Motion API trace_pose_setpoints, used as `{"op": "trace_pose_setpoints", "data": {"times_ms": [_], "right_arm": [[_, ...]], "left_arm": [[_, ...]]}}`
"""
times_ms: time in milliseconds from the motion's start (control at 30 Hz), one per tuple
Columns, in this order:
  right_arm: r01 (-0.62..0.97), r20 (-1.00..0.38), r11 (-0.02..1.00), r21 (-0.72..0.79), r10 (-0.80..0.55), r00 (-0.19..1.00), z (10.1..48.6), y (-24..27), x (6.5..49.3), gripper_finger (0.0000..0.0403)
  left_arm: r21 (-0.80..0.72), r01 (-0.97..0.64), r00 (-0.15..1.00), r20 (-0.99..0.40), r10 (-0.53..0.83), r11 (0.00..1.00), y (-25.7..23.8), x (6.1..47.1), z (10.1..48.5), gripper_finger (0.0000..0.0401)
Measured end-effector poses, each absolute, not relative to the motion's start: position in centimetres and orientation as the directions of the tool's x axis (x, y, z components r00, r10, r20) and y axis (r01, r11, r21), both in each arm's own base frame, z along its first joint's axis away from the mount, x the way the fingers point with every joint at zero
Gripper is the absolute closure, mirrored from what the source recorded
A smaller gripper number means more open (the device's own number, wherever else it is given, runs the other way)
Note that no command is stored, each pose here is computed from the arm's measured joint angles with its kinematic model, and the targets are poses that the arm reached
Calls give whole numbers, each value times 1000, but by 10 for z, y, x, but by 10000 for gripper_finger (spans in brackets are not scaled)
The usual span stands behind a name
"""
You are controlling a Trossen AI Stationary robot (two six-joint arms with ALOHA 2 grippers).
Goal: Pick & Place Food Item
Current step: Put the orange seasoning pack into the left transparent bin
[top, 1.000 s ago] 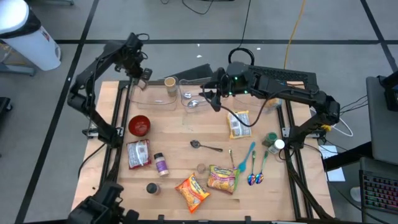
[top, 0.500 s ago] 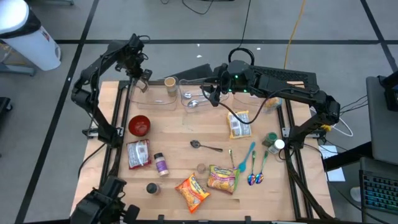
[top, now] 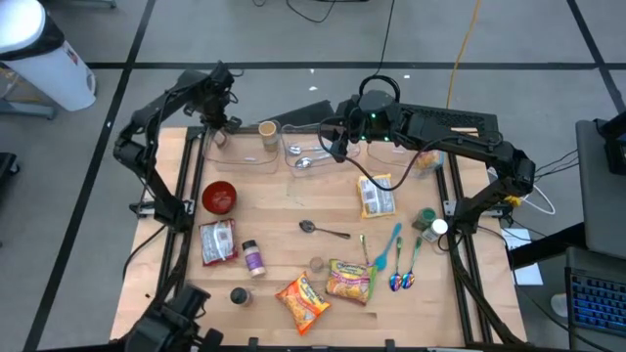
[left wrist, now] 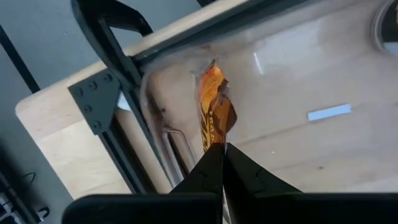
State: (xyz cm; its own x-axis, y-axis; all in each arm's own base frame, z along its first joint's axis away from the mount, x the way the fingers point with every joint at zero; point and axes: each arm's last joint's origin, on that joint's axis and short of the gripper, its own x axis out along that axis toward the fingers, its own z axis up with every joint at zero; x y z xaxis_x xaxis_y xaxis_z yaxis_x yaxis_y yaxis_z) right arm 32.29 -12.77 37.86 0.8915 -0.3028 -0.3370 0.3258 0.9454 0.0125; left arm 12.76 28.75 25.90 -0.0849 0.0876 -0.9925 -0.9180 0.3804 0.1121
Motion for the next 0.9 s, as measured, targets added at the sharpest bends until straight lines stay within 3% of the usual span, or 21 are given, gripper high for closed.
{"op": "trace_pose_setpoints", "data": {"times_ms": [533, 900], "right_arm": [[324, -338, 946, 14, -300, 892, 378, -127, 323, 243], [333, -340, 942, 42, -300, 891, 378, -127, 323, 243]], "left_arm": [[140, -912, -115, -989, 88, 385, 284, 129, 247, 397], [136, -920, -104, -989, 104, 368, 286, 130, 247, 341]]}}
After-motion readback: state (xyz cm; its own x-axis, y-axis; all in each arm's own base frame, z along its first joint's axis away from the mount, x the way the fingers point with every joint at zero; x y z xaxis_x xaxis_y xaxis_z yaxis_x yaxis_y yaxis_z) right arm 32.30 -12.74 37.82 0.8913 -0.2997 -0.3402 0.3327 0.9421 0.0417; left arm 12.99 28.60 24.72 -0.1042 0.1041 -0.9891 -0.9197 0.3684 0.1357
